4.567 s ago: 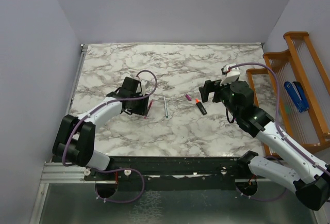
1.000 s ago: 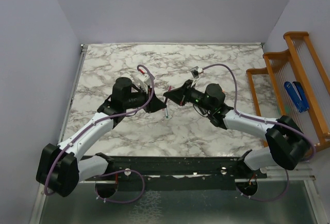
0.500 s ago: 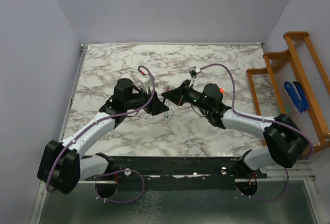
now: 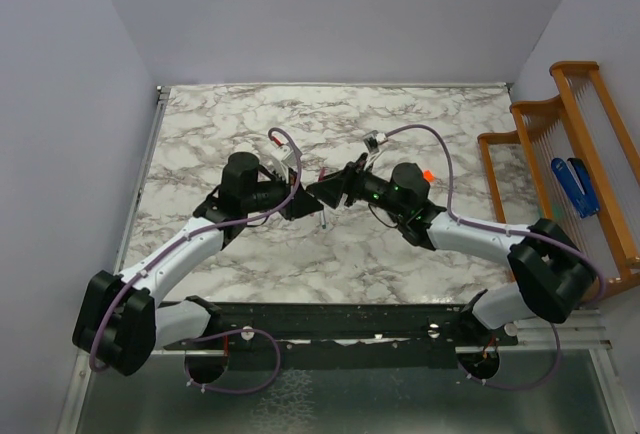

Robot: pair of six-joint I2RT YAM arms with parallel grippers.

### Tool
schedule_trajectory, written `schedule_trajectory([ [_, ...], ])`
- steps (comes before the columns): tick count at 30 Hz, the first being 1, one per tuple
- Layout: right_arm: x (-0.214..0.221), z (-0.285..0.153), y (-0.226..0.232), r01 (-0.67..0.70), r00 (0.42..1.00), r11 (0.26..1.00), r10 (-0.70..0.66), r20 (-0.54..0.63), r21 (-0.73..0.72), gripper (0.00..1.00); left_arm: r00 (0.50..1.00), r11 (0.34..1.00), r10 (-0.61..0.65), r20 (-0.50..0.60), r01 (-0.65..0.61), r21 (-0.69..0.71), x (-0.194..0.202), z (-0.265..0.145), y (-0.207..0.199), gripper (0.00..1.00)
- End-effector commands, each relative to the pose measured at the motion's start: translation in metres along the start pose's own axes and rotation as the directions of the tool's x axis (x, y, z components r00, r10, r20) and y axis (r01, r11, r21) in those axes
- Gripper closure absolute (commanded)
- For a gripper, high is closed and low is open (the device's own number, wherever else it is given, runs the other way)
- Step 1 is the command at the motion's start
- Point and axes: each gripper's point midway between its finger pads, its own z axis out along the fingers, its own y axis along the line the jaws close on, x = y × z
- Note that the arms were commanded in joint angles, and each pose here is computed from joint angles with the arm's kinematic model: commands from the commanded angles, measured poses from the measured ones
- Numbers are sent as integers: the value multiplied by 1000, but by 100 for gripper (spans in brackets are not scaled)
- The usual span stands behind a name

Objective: Insert the pens into the pen caps

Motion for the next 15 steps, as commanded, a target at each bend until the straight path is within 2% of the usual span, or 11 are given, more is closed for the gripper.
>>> schedule_trajectory([
  [1, -15, 0, -3, 40, 998, 997, -43, 40, 61, 2, 1000, 997, 28, 11, -27, -66, -4, -5, 8, 100],
  [4, -38, -19, -29, 70, 990, 959, -100, 97, 276, 0, 999, 988, 33, -19, -36, -150, 0, -8, 22, 100],
  [7, -75, -59, -49, 106, 961, 869, -215, 176, 483, 0, 998, 974, 16, -66, -31, -224, 11, -12, 36, 100],
  [9, -94, -80, -63, 153, 948, 795, -287, 141, 587, 2, 998, 969, 23, -65, -39, -245, 10, -14, 39, 100],
  [11, -100, -90, -81, 243, 947, 721, -322, 2, 649, 14, 998, 964, 34, -61, -49, -260, 8, -16, 40, 100],
  [12, -97, -91, -90, 301, 943, 698, -320, -93, 650, 23, 997, 962, 41, -60, -56, -268, 7, -18, 41, 100],
  [13, -90, -89, -98, 369, 928, 692, -311, -205, 620, 28, 997, 961, 49, -66, -65, -270, 7, -19, 41, 100],
  [15, -63, -88, -116, 494, 852, 691, -267, -450, 528, 24, 994, 963, 70, -85, -89, -256, 9, -21, 38, 100],
])
